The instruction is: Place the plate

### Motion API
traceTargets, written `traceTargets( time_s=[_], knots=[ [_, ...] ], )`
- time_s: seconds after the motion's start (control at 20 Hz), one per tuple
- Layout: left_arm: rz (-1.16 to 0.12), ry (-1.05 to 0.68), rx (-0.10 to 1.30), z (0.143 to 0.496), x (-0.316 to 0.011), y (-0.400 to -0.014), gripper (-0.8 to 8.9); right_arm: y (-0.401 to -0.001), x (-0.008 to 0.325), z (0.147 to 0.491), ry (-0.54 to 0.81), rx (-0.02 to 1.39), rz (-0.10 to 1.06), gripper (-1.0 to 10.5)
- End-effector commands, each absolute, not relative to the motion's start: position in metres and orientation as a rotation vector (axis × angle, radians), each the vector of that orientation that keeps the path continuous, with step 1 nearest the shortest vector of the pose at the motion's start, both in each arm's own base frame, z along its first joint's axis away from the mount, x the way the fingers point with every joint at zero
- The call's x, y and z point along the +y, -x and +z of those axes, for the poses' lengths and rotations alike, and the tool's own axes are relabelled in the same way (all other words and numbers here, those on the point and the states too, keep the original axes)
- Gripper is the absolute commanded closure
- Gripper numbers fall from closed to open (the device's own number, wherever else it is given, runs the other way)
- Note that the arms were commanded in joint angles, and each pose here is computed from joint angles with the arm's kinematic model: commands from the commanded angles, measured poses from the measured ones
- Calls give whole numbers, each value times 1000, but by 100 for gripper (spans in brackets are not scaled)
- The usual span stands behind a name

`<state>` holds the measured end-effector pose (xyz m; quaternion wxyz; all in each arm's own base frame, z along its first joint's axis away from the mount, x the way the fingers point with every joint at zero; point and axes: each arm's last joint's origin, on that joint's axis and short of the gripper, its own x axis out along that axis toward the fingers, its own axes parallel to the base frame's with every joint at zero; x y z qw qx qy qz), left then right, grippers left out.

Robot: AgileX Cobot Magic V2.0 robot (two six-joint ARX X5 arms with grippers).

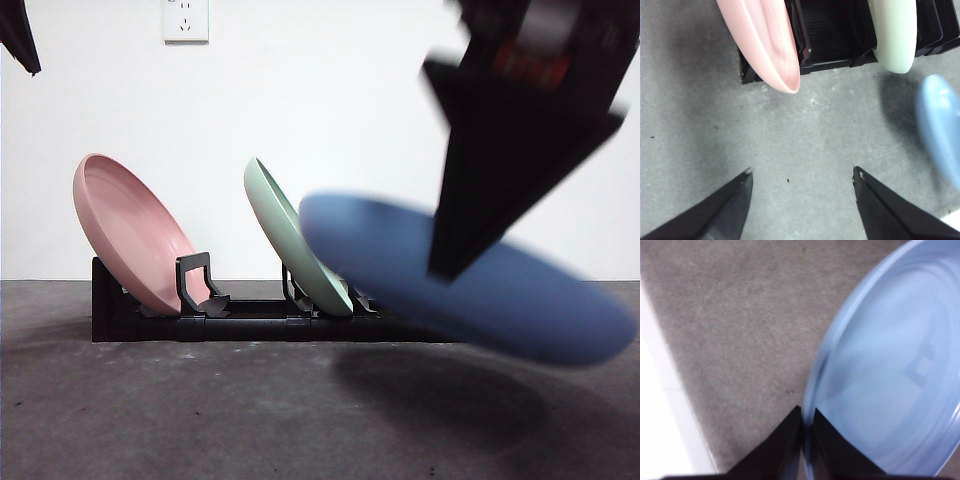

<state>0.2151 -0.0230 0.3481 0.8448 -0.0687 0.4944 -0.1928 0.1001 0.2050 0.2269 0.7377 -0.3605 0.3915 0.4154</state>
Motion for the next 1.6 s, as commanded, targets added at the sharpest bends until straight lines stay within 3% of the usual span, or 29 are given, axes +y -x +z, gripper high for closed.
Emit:
traceTargets(
  time_s=[0.05, 0.65, 1.0, 1.25, 1.6],
  knots=[
    [-422, 133, 1021, 354, -24, -216, 492, -102, 221, 216, 814, 852, 929, 936],
    [-424, 131, 1020, 354, -24, -216, 492, -117, 260, 161, 858, 872, 909, 933],
    [-423, 130, 1020, 354, -24, -216, 493, -113, 265, 164, 833, 875, 959, 741],
    [-424, 131, 1019, 354, -24, -216, 500, -115, 276, 212, 688, 892, 1046, 704],
    [-406, 162, 1025, 354, -24, -217, 501, -133, 247, 351, 351, 840, 961, 704]
  ],
)
